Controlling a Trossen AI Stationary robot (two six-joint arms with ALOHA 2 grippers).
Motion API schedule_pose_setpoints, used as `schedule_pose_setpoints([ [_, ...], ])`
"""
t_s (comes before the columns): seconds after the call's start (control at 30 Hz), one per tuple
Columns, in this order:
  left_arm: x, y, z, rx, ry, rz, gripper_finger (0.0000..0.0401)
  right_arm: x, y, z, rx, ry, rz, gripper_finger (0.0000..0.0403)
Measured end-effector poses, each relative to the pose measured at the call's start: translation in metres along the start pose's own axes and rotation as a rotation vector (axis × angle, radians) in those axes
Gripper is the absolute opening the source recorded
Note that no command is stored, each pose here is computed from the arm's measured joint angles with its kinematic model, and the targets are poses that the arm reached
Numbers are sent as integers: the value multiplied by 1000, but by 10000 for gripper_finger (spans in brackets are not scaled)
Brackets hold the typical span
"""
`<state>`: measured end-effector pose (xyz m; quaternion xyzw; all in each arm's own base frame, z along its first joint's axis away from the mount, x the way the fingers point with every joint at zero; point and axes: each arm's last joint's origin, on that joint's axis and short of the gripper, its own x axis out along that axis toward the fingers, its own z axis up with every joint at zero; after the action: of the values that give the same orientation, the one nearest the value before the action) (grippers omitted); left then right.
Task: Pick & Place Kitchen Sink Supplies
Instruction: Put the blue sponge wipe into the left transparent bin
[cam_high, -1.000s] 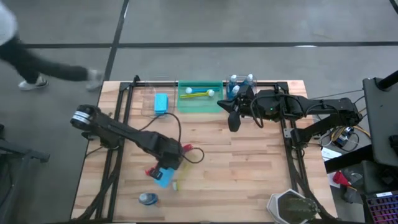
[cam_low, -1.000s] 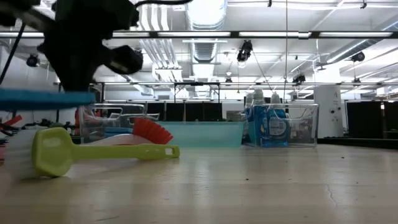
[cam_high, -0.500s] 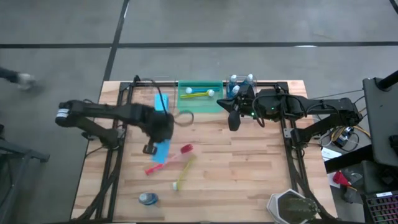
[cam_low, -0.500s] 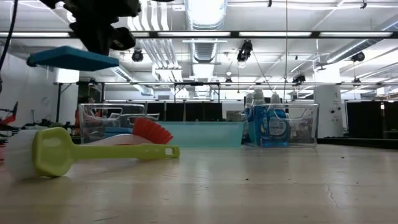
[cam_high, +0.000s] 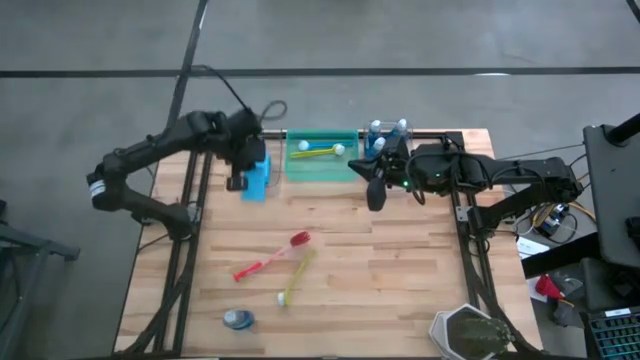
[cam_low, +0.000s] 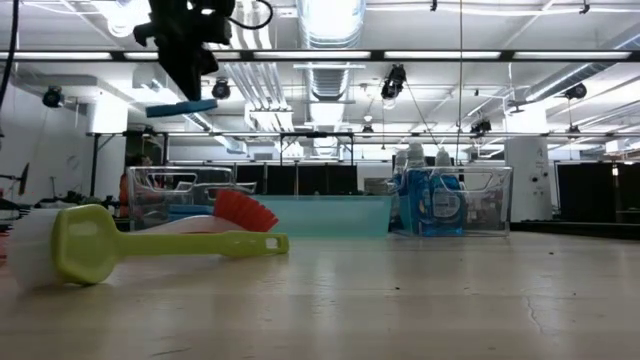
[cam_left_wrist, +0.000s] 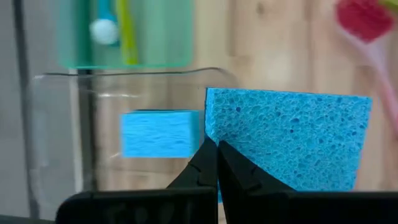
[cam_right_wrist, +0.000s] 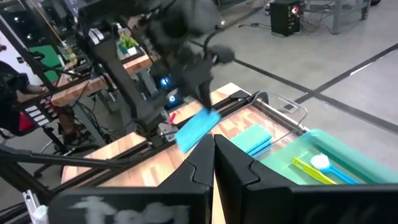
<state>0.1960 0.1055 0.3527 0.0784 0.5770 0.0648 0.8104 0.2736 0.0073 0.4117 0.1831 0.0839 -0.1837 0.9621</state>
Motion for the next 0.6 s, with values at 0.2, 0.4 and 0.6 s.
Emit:
schedule_pose_setpoints([
  [0.2, 4, 44, -10, -43, 12, 60, 0, 3, 1, -7, 6, 2, 11, 8],
  [0.4, 29, 83, -17, -98, 13, 82, 0, 4, 1, -10, 6, 9, 12, 8],
  [0.6, 64, 110, -23, -98, 85, 36, 0, 3, 2, -10, 7, 9, 17, 8],
])
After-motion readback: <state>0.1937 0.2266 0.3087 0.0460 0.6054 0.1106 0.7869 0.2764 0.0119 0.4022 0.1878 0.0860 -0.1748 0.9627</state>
